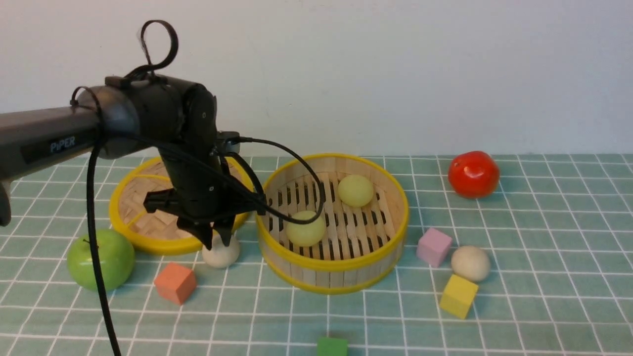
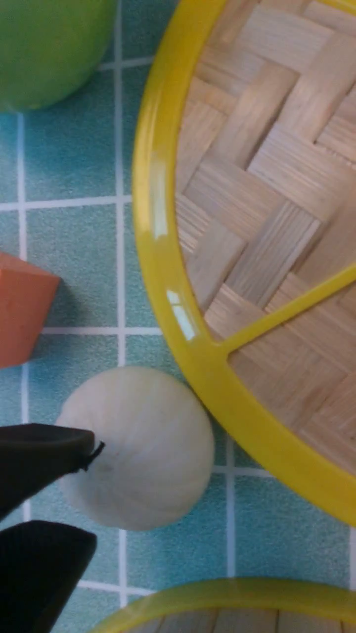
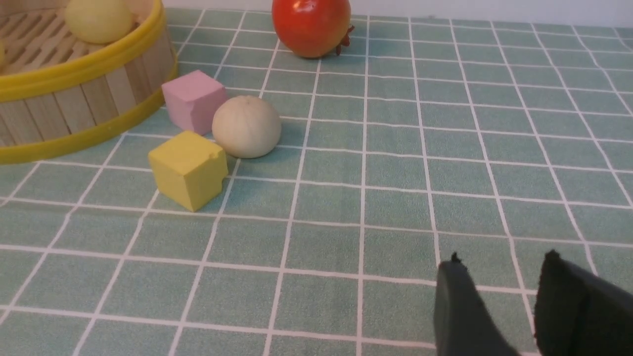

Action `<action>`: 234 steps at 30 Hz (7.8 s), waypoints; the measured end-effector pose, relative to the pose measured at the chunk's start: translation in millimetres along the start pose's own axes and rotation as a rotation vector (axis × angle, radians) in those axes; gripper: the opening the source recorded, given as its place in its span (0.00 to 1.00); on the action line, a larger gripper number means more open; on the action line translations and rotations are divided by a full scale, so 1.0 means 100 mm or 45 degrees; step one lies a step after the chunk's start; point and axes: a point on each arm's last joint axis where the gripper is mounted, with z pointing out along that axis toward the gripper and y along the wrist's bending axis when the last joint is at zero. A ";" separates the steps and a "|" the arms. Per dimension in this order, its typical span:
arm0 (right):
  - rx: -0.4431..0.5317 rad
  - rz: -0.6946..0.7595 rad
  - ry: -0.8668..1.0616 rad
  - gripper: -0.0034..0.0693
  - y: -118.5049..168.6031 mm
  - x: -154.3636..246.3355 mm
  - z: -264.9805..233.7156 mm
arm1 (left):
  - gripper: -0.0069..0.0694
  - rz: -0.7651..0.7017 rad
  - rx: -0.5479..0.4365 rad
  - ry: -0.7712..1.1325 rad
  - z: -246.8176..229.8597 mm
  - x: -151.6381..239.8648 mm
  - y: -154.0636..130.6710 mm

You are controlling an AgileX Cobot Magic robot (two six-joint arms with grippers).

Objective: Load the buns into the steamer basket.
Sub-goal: Use the left arm to grab a steamed stuffed bun, then use the left arm to put the steamed stuffed bun into the steamer, then use the right arm to grab a steamed stuffed bun

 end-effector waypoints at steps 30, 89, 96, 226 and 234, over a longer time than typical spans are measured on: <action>0.000 0.000 0.000 0.38 0.00 0.00 0.00 | 0.39 0.022 -0.024 -0.009 0.17 -0.02 0.01; 0.000 0.000 0.000 0.38 0.00 0.00 0.00 | 0.09 0.112 0.316 -0.313 -0.26 -0.60 -0.87; 0.000 0.000 0.000 0.38 0.00 0.00 0.00 | 0.12 0.106 0.286 -0.317 0.09 -0.64 -0.88; 0.000 0.000 -0.001 0.38 0.00 0.00 0.00 | 0.07 -0.292 0.047 -1.283 -0.65 3.44 1.31; 0.000 0.000 -0.001 0.38 0.00 0.00 0.00 | 0.07 -0.292 0.047 -1.282 -0.64 3.44 1.31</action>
